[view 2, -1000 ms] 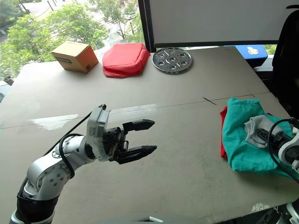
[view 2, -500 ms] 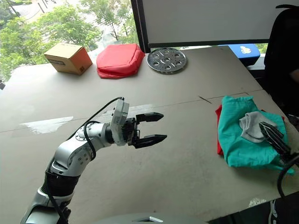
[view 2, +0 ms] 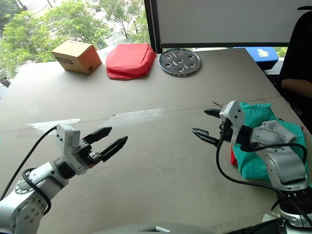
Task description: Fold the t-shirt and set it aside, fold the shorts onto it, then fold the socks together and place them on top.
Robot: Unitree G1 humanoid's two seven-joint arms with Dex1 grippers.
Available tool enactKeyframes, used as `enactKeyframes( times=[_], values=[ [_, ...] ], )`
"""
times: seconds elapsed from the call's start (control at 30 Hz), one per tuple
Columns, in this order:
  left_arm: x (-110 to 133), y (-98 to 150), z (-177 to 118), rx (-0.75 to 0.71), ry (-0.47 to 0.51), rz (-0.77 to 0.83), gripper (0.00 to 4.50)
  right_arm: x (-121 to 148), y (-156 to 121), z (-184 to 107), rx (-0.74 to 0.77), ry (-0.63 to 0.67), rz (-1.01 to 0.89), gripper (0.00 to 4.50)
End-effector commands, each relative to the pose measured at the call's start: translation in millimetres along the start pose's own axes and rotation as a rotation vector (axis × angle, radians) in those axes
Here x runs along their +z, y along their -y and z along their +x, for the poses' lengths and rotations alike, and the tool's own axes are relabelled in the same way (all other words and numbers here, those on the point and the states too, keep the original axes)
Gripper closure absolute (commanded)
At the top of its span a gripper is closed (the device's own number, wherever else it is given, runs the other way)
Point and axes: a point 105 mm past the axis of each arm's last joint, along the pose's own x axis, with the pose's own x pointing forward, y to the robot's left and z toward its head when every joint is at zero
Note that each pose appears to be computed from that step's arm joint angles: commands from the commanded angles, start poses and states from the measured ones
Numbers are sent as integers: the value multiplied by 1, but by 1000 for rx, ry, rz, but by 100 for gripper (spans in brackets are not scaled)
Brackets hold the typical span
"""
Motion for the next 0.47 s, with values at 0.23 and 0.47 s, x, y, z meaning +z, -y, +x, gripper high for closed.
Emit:
enactKeyframes(
  times=[0.23, 0.47],
  values=[
    [-14, 14, -70, 9, -132, 12, 0, -13, -6, -41, 5, -43, -9, 13],
    [-19, 11, -78, -26, -172, -10, 0, -25, -13, -71, -54, -110, -3, 13]
  ],
)
